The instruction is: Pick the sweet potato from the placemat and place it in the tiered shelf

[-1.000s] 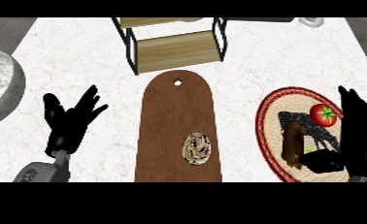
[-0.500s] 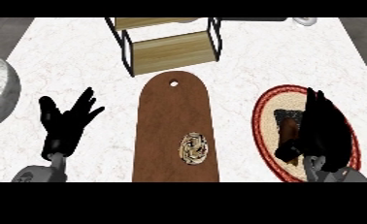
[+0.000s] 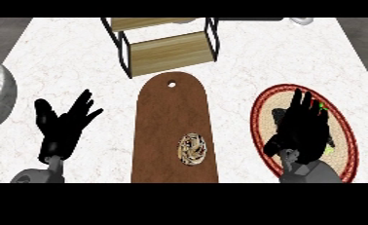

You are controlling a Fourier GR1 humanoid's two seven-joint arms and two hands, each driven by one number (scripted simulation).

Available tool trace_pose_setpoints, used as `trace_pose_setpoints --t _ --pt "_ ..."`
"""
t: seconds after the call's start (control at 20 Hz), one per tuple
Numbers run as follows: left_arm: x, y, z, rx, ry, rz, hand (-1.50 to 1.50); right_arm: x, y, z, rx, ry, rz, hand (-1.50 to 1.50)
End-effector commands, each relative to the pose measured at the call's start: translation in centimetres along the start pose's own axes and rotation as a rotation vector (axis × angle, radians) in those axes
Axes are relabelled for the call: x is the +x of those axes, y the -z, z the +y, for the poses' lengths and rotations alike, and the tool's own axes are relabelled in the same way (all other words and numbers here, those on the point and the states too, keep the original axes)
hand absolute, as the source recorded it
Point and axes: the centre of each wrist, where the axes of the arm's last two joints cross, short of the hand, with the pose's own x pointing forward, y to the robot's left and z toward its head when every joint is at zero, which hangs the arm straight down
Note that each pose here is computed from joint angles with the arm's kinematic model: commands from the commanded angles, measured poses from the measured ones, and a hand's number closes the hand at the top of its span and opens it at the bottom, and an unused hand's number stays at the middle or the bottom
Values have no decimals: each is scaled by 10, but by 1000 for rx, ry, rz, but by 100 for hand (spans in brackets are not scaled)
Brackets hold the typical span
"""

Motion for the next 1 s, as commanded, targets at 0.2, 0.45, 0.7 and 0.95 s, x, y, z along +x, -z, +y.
trace_pose_setpoints --t 0.2,0.45,0.7,0.95 --pt "-4 6 11 11 5 39 0 19 2 15 8 -101 244 -150" --pt "-9 -3 7 8 14 35 0 3 9 38 -28 -148 283 -150" --pt "-9 6 8 0 -10 48 0 -4 23 40 -47 -169 266 -150" --pt "-14 -18 4 7 0 34 0 -13 25 48 -59 -119 252 -150"
